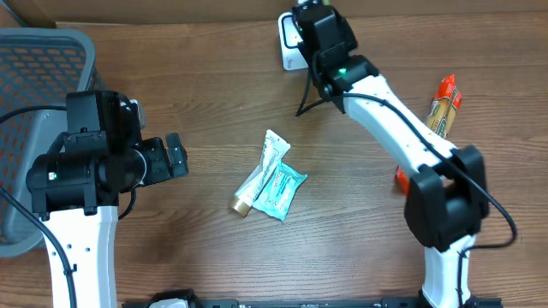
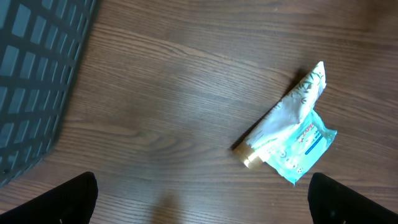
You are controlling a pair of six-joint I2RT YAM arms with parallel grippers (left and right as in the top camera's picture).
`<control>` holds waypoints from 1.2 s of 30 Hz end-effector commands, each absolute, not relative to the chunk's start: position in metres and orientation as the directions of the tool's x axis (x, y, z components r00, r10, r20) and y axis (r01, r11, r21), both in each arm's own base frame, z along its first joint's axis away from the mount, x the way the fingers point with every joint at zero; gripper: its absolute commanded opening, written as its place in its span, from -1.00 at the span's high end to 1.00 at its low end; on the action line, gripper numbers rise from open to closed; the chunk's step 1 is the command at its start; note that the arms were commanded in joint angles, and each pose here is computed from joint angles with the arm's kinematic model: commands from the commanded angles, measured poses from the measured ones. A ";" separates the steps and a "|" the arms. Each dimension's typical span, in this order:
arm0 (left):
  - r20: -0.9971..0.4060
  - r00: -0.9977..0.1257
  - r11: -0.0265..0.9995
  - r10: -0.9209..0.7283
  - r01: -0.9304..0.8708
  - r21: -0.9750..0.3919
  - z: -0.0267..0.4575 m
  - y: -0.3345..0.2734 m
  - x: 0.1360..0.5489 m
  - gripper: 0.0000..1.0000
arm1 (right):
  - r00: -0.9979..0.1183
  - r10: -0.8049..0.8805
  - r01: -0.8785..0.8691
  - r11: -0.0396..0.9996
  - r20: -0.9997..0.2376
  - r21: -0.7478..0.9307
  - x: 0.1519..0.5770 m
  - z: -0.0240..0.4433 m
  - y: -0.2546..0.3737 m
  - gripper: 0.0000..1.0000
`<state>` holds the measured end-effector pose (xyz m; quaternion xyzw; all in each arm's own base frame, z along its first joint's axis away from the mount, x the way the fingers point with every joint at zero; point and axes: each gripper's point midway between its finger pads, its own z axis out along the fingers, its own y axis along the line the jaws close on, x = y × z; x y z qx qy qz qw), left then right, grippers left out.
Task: Scan the item barcode
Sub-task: 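Lift the Pokka pouch and carry it up to the white scanner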
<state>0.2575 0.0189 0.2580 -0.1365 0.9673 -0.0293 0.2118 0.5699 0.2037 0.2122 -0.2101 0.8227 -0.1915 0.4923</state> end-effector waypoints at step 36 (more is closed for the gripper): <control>-0.410 -0.863 0.955 -0.295 -0.267 -0.127 0.261 0.019 0.259 -0.99 | -0.323 -0.868 0.011 0.394 -0.377 -0.919 0.633 0.158 0.201 0.93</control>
